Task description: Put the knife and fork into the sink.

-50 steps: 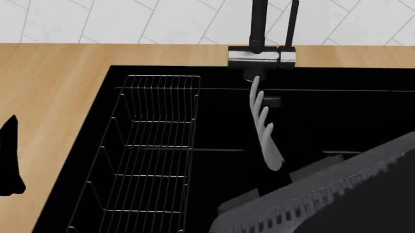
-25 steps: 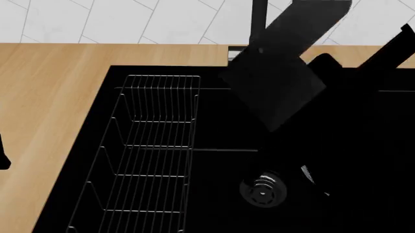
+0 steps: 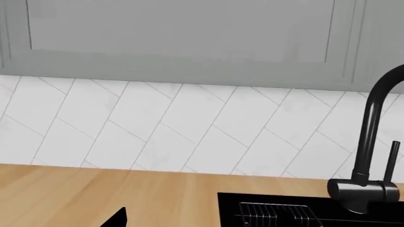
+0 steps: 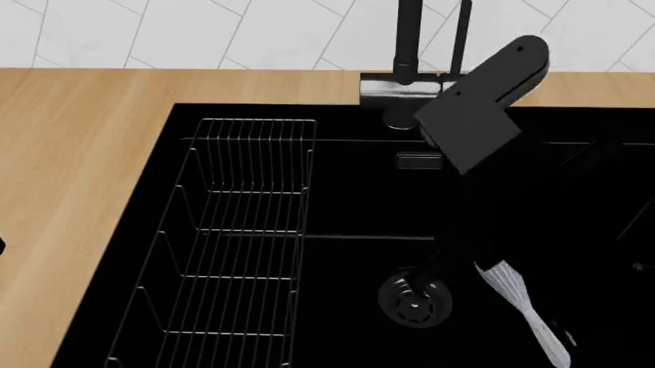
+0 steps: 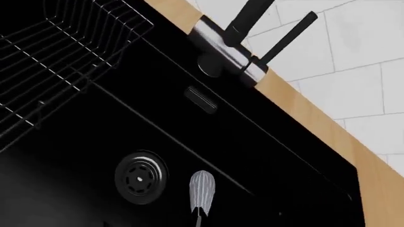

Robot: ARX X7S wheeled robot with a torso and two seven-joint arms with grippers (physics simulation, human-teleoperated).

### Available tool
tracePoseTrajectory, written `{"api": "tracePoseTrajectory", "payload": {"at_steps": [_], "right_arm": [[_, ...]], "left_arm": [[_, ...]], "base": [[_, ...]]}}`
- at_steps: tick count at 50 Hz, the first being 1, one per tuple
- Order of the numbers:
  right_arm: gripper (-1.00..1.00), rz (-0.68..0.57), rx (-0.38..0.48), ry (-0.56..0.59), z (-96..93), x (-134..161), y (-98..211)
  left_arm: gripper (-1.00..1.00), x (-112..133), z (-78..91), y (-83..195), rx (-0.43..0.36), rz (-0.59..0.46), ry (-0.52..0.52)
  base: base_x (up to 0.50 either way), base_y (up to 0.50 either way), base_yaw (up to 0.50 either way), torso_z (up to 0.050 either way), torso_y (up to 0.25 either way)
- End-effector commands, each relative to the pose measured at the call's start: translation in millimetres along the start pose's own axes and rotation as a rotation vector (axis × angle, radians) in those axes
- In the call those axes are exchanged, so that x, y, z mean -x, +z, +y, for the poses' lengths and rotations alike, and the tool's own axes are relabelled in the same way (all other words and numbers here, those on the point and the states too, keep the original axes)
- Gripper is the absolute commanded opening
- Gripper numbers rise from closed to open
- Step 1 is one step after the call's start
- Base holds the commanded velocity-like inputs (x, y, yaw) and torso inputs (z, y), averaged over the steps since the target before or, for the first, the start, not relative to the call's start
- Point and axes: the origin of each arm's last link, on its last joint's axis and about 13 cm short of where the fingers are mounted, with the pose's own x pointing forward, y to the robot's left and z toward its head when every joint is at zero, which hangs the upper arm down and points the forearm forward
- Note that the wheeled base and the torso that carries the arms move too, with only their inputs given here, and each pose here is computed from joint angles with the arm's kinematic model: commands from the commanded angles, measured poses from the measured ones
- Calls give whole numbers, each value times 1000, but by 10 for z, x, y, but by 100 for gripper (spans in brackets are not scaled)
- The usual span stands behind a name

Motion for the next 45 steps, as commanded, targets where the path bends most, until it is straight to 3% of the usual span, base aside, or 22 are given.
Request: {"api": "tracePoseTrajectory", "payload": {"at_steps": [1, 25, 37, 38, 45], "right_arm": [[-100, 35, -190, 117, 117, -270, -213], [-100, 91, -238, 165, 311, -606, -516], [-100, 107, -233, 208, 344, -618, -523], [100, 106, -224, 194, 334, -617, -512], [100, 107, -230, 184, 315, -604, -503]], "left_arm": [[100, -9, -3, 12, -8, -15, 1], [100, -32, -11, -65, 1, 9, -7], [100, -20, 6, -71, 6, 12, -3], [100, -22, 8, -69, 7, 11, -3], [100, -16, 5, -53, 9, 11, -3]], "base": [[0, 0, 0, 0, 0], [0, 0, 0, 0, 0], [0, 0, 0, 0, 0], [0, 0, 0, 0, 0], [0, 0, 0, 0, 0]]}}
